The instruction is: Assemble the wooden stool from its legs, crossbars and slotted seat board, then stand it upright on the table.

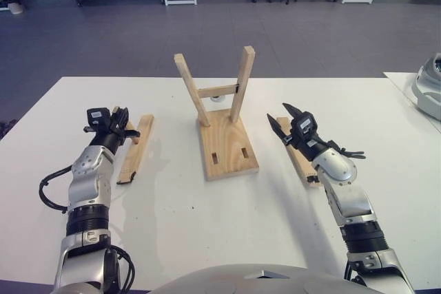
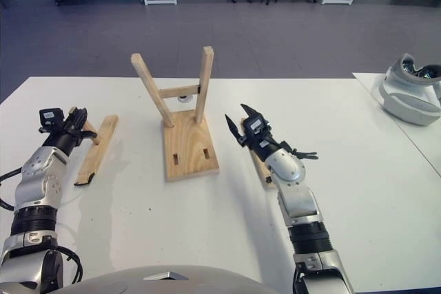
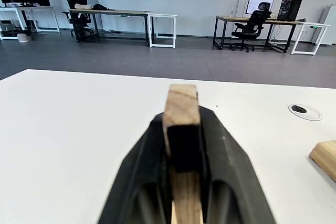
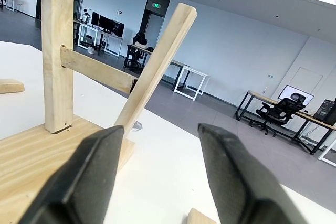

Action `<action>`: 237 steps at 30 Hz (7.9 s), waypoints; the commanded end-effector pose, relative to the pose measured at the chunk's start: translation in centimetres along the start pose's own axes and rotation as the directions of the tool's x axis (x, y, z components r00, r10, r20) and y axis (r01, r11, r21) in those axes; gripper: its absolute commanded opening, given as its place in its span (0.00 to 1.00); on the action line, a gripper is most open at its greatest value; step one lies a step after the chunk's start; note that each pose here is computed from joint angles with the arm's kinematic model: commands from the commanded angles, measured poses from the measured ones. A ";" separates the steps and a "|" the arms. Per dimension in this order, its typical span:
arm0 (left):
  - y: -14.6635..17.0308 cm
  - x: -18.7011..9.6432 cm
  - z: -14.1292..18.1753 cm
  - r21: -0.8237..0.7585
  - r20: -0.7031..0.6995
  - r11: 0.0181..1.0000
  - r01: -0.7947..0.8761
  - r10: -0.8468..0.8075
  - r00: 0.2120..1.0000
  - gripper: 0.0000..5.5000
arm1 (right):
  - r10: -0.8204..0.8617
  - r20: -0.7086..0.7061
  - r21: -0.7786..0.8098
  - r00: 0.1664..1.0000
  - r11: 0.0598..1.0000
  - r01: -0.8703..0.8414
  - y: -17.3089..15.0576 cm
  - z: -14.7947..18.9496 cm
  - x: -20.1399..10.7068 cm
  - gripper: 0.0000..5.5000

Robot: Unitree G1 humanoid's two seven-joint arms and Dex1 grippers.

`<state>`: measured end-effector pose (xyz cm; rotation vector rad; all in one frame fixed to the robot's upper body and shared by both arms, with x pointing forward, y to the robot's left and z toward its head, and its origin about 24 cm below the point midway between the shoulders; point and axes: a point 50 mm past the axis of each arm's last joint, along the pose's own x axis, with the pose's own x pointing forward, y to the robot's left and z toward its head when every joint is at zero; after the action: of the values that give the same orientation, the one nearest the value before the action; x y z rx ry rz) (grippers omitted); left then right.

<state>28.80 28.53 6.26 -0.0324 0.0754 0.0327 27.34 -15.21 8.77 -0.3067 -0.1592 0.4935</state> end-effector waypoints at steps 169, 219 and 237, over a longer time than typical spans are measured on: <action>-14.8 -0.8 16.0 -0.156 0.534 0.657 0.738 -0.572 0.622 0.72 | -0.228 -0.022 -0.064 0.973 0.972 0.227 -11.4 4.5 -1.4 0.38; -10.4 -3.0 9.9 -0.354 0.264 0.867 0.349 -0.265 0.927 0.19 | 0.057 -0.435 -0.134 0.898 0.983 -0.128 -4.0 -8.5 2.1 0.70; -9.8 -5.0 8.7 -0.515 0.033 0.855 0.059 -0.049 0.998 0.19 | 0.371 -0.119 -0.126 0.921 0.914 -0.385 2.6 -5.5 2.3 0.70</action>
<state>25.22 19.06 15.33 -0.5743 0.0234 0.0005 29.59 -14.04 2.40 -0.5244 -0.0115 0.8444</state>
